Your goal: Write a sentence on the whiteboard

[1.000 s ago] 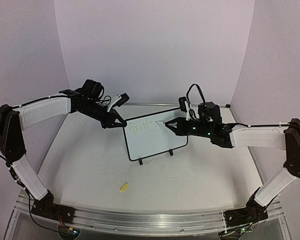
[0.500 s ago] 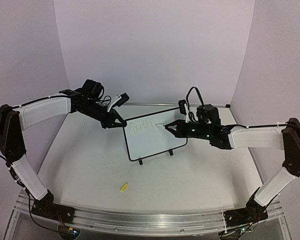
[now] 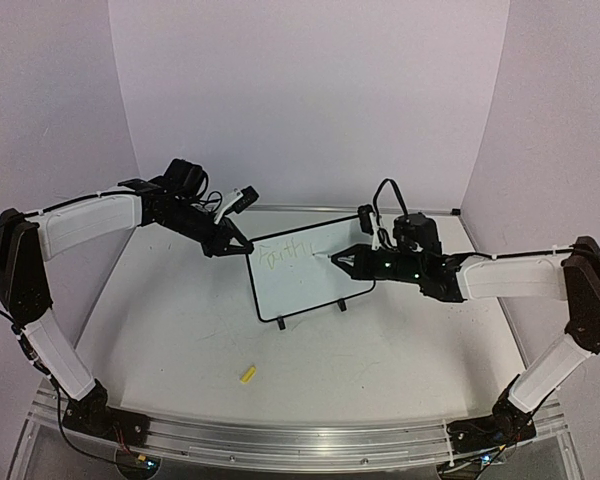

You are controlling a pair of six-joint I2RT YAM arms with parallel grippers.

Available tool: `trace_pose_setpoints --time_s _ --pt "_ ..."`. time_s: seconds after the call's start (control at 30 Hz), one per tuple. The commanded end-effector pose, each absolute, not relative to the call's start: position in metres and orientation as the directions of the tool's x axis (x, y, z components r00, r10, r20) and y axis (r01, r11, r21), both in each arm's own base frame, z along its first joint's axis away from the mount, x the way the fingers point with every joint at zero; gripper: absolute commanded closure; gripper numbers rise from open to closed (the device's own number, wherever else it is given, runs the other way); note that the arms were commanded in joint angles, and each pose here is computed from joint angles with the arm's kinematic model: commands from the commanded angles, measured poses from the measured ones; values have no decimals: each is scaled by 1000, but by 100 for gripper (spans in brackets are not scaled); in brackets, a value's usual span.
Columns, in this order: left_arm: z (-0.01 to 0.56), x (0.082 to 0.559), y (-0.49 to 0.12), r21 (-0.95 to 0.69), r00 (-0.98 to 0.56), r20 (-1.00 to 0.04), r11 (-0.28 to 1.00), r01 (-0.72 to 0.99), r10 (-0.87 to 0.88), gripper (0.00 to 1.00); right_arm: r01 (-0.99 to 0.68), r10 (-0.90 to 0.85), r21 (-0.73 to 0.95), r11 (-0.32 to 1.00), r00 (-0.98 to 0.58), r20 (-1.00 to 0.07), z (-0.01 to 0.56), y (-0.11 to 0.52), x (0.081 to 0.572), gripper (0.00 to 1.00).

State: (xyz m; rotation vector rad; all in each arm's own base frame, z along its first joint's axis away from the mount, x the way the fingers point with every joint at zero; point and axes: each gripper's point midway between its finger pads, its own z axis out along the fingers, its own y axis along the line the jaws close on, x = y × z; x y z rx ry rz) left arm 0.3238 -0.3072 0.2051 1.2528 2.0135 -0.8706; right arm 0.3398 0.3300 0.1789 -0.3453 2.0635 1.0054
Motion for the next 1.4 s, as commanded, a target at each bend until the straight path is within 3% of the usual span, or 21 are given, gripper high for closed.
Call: trace_pose_setpoints --time_s 0.0,0.33,1.37 --pt "167 307 -299 -254 -433 -663 361 897 611 100 -612 131 532 586 -576 -807 217 334 332 100" --pt "168 307 -298 -251 -432 -663 362 898 611 100 -624 171 514 588 -525 -833 244 336 340 100" --pt "166 307 -299 -256 -435 -662 362 897 611 100 -599 191 515 614 -520 -833 236 331 344 100"
